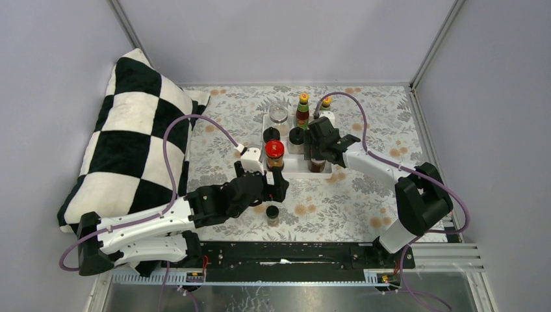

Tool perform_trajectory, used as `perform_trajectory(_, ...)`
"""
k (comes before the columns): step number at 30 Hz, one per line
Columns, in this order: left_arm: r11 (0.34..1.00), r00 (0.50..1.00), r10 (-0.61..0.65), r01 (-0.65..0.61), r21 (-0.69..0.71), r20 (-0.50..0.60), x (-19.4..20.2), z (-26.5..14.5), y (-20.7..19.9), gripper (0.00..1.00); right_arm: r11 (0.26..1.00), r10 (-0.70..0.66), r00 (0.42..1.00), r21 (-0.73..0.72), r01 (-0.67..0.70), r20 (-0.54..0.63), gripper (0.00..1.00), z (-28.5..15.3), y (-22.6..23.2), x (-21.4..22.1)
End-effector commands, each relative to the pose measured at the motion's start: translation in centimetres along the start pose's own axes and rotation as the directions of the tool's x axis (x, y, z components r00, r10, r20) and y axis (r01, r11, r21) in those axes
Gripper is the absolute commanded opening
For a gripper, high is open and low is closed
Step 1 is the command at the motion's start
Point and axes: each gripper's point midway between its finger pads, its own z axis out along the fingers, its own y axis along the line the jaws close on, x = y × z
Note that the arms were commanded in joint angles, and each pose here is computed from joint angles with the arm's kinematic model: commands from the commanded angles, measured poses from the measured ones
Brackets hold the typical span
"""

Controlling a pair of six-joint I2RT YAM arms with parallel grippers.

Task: Organize the condiment bottles
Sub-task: Place the bottle in the storage box.

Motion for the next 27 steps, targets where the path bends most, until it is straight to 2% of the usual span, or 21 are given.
perform_trajectory(1, 1.000, 1.000, -0.003, 0.003, -0.020, 0.019, -0.4, -0.4, 0.4, 0.99, 0.999, 0.044, 0.996, -0.029, -0.042, 0.075, 0.78, -0.9, 0.3, -1.6)
perform_trajectory(4, 1.000, 1.000, -0.003, 0.003, -0.018, 0.021, -0.5, -0.5, 0.4, 0.99, 0.999, 0.047, 0.996, -0.030, -0.045, 0.076, 0.86, -1.8, 0.0, -1.5)
perform_trajectory(7, 1.000, 1.000, -0.001, 0.001, -0.025, 0.022, -0.6, -0.5, 0.5, 0.99, 0.998, 0.055, 0.995, -0.032, -0.052, 0.085, 0.89, -2.7, -0.4, -1.3)
perform_trajectory(13, 0.998, 1.000, 0.007, -0.005, -0.055, 0.029, -0.6, -0.6, 1.2, 0.99, 0.997, 0.076, 0.990, -0.039, -0.072, 0.122, 0.90, -5.9, -1.9, -0.9)
perform_trajectory(19, 0.996, 0.999, 0.000, 0.003, -0.091, 0.037, -0.8, -1.2, 2.2, 0.99, 0.989, 0.107, 0.982, -0.116, -0.090, 0.154, 0.90, -10.0, -2.2, -0.5)
perform_trajectory(27, 0.992, 0.998, -0.030, 0.037, -0.124, 0.059, -1.0, -2.2, 3.7, 0.99, 0.984, 0.039, 0.987, -0.180, -0.010, 0.157, 0.89, -14.4, -0.5, 0.7)
